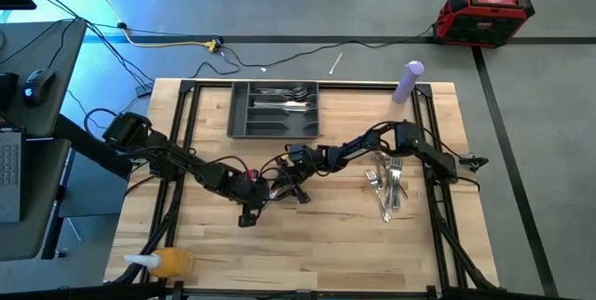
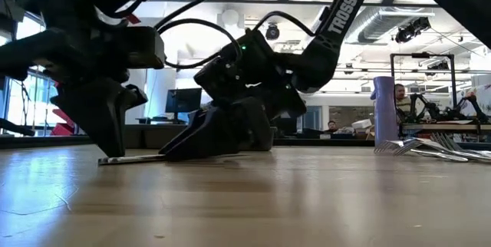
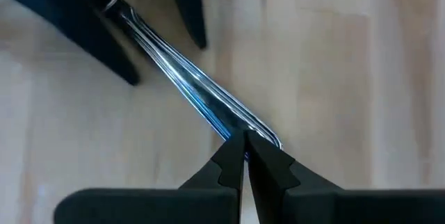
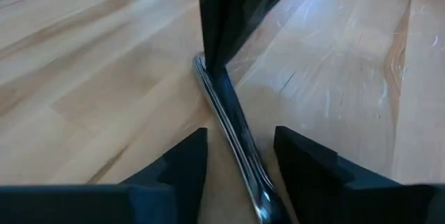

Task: Sort silverware
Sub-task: Put the silver knife into the organizing bin

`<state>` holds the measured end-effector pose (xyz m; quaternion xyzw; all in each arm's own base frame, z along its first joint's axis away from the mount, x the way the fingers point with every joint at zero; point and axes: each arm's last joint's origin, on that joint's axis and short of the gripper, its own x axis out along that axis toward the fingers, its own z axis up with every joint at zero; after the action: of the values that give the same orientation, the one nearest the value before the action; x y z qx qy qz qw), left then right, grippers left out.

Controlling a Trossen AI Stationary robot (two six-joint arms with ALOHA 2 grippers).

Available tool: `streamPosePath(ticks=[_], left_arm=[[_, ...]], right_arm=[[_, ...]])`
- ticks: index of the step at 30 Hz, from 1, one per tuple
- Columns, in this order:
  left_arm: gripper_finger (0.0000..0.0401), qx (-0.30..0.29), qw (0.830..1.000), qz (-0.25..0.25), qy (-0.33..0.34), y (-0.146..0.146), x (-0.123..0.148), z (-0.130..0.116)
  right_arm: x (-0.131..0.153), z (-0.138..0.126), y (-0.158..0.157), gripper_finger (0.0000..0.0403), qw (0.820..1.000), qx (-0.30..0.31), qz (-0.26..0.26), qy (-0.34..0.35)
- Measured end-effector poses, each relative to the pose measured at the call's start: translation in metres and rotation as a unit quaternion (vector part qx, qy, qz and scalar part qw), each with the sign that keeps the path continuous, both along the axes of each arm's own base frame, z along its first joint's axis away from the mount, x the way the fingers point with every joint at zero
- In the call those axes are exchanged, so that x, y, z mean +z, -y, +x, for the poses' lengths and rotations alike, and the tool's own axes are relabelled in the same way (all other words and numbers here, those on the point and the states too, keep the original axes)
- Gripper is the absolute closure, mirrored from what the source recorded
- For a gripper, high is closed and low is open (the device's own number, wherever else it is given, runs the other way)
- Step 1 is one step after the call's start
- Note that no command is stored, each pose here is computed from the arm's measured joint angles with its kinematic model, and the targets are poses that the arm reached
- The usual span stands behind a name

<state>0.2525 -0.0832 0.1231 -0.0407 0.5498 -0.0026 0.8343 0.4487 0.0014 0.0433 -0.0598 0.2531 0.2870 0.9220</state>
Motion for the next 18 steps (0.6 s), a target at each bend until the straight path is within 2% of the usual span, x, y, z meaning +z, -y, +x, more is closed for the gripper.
streamPosePath(ticks=[7,12,15,18], left_arm=[[0.0401,0.027,0.999,0.027,-0.017,-0.005,0.001,-0.005],[0.0401,0.055,0.998,0.040,-0.005,-0.009,0.018,-0.018],[0.0401,0.061,0.995,0.029,0.070,-0.007,0.044,-0.016],[0.0398,0.045,0.993,0.030,0.102,-0.008,0.055,-0.019]], right_arm=[[-0.005,-0.001,-0.001,0.0381,0.999,-0.024,-0.014,-0.024],[0.001,-0.001,0.004,0.0383,0.998,-0.051,0.005,-0.029],[0.013,0.000,0.007,0.0383,0.998,-0.057,0.007,-0.018],[0.027,-0.001,0.010,0.0383,0.997,-0.070,0.002,-0.015]])
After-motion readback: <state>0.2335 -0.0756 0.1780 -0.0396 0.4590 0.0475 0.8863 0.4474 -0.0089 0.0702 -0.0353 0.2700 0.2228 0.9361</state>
